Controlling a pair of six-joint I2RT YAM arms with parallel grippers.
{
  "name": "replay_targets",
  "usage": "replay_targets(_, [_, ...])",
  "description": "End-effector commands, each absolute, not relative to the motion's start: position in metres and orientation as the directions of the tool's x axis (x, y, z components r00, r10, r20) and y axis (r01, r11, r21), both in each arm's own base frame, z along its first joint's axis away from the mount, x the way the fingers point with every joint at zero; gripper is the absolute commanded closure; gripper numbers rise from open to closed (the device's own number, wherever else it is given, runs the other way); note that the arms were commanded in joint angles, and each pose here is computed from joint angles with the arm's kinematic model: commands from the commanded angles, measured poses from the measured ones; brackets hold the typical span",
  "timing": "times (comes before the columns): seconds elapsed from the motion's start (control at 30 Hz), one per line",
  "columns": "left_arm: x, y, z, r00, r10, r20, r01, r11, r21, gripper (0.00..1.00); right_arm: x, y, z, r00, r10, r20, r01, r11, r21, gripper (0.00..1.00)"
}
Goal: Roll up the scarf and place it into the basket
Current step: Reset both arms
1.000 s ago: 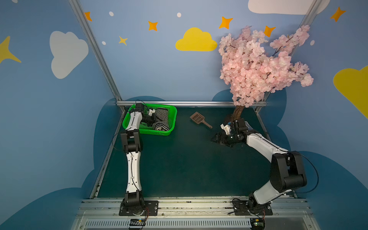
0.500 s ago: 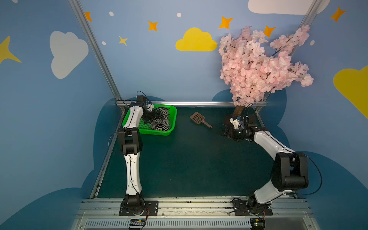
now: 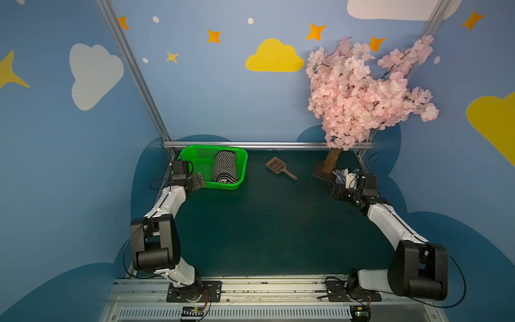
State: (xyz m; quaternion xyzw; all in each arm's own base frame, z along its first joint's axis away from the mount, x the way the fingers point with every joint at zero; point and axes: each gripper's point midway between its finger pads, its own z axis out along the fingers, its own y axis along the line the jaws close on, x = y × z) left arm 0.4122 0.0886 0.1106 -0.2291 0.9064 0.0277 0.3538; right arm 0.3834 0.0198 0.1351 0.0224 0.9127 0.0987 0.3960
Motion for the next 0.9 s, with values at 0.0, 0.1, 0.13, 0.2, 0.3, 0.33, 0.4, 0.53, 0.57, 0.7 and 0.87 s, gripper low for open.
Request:
replay_targets(0.0, [0.408, 0.102, 0.11, -0.527, -0.419, -0.739, -0.506, 0.854, -0.124, 0.0, 0.394, 0.0, 0.138, -0.614, 0.076, -0.786, 0.001, 0.995, 0.096, 0.04])
replay_targets(0.1, [0.399, 0.103, 0.109, -0.431, -0.374, -0.821, -0.487, 0.863, -0.137, 0.0, 0.39, -0.011, 0.128, -0.58, 0.085, -0.81, 0.052, 0.996, 0.067, 0.04])
replay_targets(0.13, [0.393, 0.103, 0.103, -0.429, -0.378, -0.82, -0.493, 0.859, -0.138, 0.0, 0.39, -0.013, 0.128, -0.57, 0.078, -0.818, 0.053, 0.997, 0.058, 0.04])
replay_targets(0.2, [0.389, 0.1, 0.096, -0.42, -0.364, -0.831, -0.481, 0.866, -0.136, 0.0, 0.385, -0.014, 0.118, -0.556, 0.074, -0.828, 0.054, 0.997, 0.053, 0.04])
replay_targets(0.3, [0.397, 0.078, 0.085, -0.44, -0.298, -0.847, -0.353, 0.925, -0.142, 0.0, 0.383, -0.013, 0.106, -0.54, 0.075, -0.838, 0.051, 0.997, 0.056, 0.04])
replay_targets(0.33, [0.399, 0.068, 0.086, -0.451, -0.272, -0.85, -0.292, 0.945, -0.147, 0.0, 0.384, -0.014, 0.102, -0.536, 0.077, -0.841, 0.055, 0.997, 0.056, 0.04])
replay_targets(0.4, [0.4, 0.05, 0.09, -0.459, -0.214, -0.863, -0.209, 0.969, -0.129, 0.0, 0.387, -0.01, 0.104, -0.518, 0.069, -0.853, 0.03, 0.998, 0.063, 0.04])
replay_targets(0.53, [0.382, 0.025, 0.094, -0.34, -0.092, -0.936, -0.118, 0.991, -0.054, 0.0, 0.385, -0.004, 0.104, -0.468, 0.075, -0.881, 0.001, 0.996, 0.084, 0.04])
replay_targets(0.57, [0.376, 0.025, 0.091, -0.288, -0.072, -0.955, -0.142, 0.989, -0.031, 0.0, 0.385, -0.004, 0.104, -0.44, 0.095, -0.893, 0.007, 0.995, 0.102, 0.04])
replay_targets(0.7, [0.371, 0.022, 0.095, -0.237, -0.044, -0.971, -0.167, 0.986, -0.003, 0.0, 0.386, 0.009, 0.097, -0.444, 0.039, -0.895, -0.08, 0.993, 0.084, 0.04])
replay_targets(0.87, [0.386, 0.023, 0.089, -0.299, -0.052, -0.953, -0.143, 0.99, -0.01, 0.0, 0.394, 0.012, 0.091, -0.419, 0.043, -0.907, -0.069, 0.994, 0.079, 0.03])
